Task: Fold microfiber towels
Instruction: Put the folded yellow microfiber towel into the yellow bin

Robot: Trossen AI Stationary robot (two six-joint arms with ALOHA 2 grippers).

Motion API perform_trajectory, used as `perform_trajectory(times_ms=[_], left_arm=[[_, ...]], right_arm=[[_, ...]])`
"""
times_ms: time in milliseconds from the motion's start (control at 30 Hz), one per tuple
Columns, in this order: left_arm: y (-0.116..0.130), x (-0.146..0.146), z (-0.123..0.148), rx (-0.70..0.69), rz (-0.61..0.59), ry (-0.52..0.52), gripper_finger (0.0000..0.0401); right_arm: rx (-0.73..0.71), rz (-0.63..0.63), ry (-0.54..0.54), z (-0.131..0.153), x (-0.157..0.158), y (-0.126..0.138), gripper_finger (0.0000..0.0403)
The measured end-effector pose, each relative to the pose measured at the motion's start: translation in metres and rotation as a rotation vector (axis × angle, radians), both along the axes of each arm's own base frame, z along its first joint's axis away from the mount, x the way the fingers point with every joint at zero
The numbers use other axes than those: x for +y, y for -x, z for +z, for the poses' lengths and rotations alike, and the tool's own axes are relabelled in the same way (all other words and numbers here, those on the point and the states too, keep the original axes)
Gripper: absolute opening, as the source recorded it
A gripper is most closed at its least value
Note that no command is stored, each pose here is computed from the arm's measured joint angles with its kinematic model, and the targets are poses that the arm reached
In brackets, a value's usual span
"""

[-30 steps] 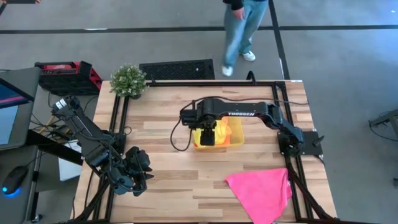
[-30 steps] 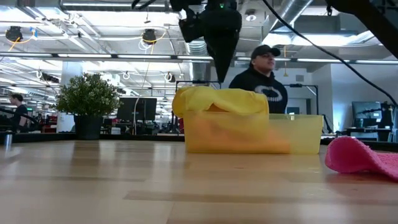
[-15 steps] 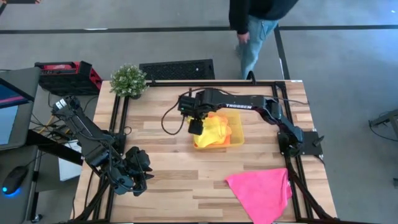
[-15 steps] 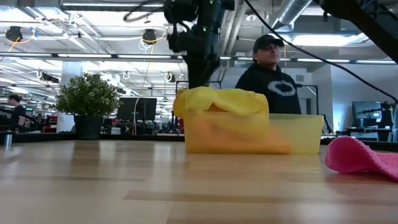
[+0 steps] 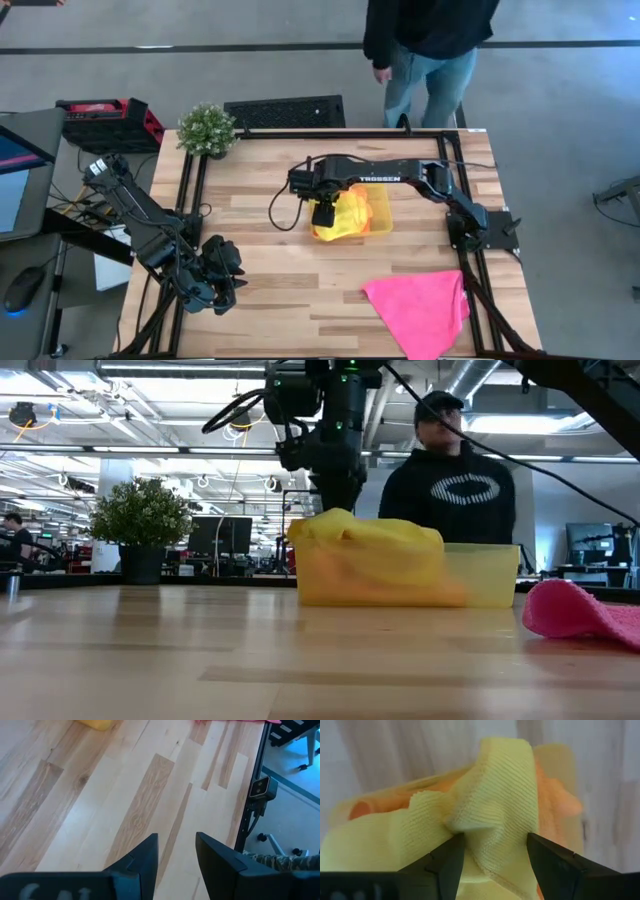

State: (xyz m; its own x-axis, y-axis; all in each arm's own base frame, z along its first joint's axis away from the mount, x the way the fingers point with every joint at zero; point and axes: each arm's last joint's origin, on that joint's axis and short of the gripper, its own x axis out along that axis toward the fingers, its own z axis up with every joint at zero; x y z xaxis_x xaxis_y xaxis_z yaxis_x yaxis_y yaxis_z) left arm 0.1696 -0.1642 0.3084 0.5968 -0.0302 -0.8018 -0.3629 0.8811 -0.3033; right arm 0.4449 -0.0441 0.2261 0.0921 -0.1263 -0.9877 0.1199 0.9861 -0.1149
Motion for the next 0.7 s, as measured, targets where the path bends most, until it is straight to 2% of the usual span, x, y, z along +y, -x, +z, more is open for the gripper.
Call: perform_trajectory(times_ms=[167, 300, 500, 567, 700], left_arm=[[0.0, 0.0, 0.0, -0.001, -0.003, -0.003, 0.0123], [0.0, 0.0, 0.0, -0.001, -0.003, -0.003, 0.0123], [0.0, 0.0, 0.0, 0.0, -0.003, -0.003, 0.0123], [0.0, 0.0, 0.0, 0.0, -0.003, -0.003, 0.0123], [0.0, 0.0, 0.0, 0.0, -0.003, -0.003, 0.0123]], right_arm=[[0.015, -0.024, 0.11, 0.016, 0.003, 0.002, 0.024], [0.034, -0.032, 0.14, 0.03, 0.008, 0.006, 0.024], [0.066, -0.004, 0.096, 0.043, 0.028, 0.011, 0.024], [0.073, 0.04, 0.04, 0.043, 0.037, 0.011, 0.024], [0.06, 0.102, 0.027, 0.031, 0.047, 0.007, 0.024]])
